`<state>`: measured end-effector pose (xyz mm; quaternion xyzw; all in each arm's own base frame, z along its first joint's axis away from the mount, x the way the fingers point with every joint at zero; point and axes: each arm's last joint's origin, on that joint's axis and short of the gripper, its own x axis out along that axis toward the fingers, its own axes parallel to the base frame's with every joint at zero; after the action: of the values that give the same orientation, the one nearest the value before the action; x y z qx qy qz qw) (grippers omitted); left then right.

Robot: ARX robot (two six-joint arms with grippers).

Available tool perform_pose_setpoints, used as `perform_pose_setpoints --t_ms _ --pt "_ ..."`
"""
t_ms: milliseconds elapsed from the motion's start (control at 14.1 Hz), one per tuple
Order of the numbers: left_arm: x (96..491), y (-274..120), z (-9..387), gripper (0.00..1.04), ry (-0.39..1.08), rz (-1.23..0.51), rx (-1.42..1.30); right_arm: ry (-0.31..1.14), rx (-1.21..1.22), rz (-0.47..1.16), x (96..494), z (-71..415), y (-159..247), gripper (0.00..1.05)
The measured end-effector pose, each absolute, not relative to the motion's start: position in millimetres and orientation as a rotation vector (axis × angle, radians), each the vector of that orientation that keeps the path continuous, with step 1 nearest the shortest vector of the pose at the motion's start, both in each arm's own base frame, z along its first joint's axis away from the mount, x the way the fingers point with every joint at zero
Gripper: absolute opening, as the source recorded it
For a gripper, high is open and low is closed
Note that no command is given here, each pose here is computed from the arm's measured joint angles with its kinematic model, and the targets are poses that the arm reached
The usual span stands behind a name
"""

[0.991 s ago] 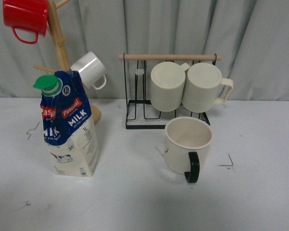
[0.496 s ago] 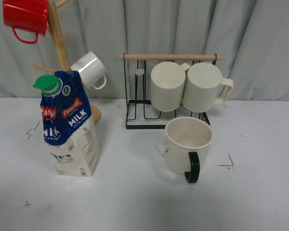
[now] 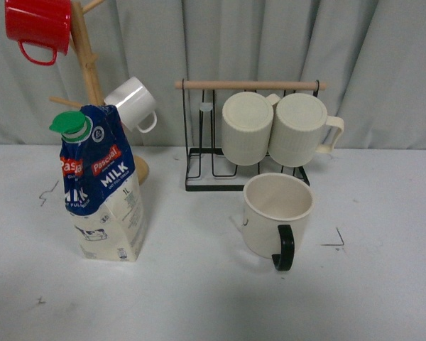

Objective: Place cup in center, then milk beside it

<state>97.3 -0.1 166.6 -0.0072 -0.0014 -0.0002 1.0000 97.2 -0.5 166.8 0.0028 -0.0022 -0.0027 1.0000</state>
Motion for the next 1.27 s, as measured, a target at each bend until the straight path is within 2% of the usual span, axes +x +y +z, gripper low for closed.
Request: perform_pose_setpoints --t_ms 142,212,283,425,496,566,920,1062,1274 --pt "97 0 166 0.98 0.013 0.005 -0.019 -0.004 0.006 -0.005 97 167 0 0.45" --pt "98 -2 166 0.98 0.233 0.069 -0.059 -0.004 0.006 -0.006 97 167 -1 0.58" --pt "111 -3 180 0.98 0.364 0.137 -0.12 -0.005 0.005 -0.004 97 167 0 0.69" --pt "146 -5 211 0.98 0.278 0.131 -0.201 -0.004 0.005 -0.005 97 167 0 0.94" --pt "169 -8 216 0.98 0.26 0.095 -0.208 -0.004 0.006 -0.005 97 167 0 1.0" --pt "193 -11 215 0.98 0.276 0.06 -0.202 -0.004 0.006 -0.005 97 167 0 0.97" --pt "302 -23 211 0.98 0.327 -0.058 -0.136 -0.004 0.006 -0.005 97 167 0 0.98" --pt "319 -31 196 0.98 0.385 -0.092 -0.085 -0.004 0.006 -0.005 97 167 0 0.98" --pt "332 -28 194 0.98 0.397 -0.102 -0.066 -0.004 0.006 -0.005 97 167 0 0.98"
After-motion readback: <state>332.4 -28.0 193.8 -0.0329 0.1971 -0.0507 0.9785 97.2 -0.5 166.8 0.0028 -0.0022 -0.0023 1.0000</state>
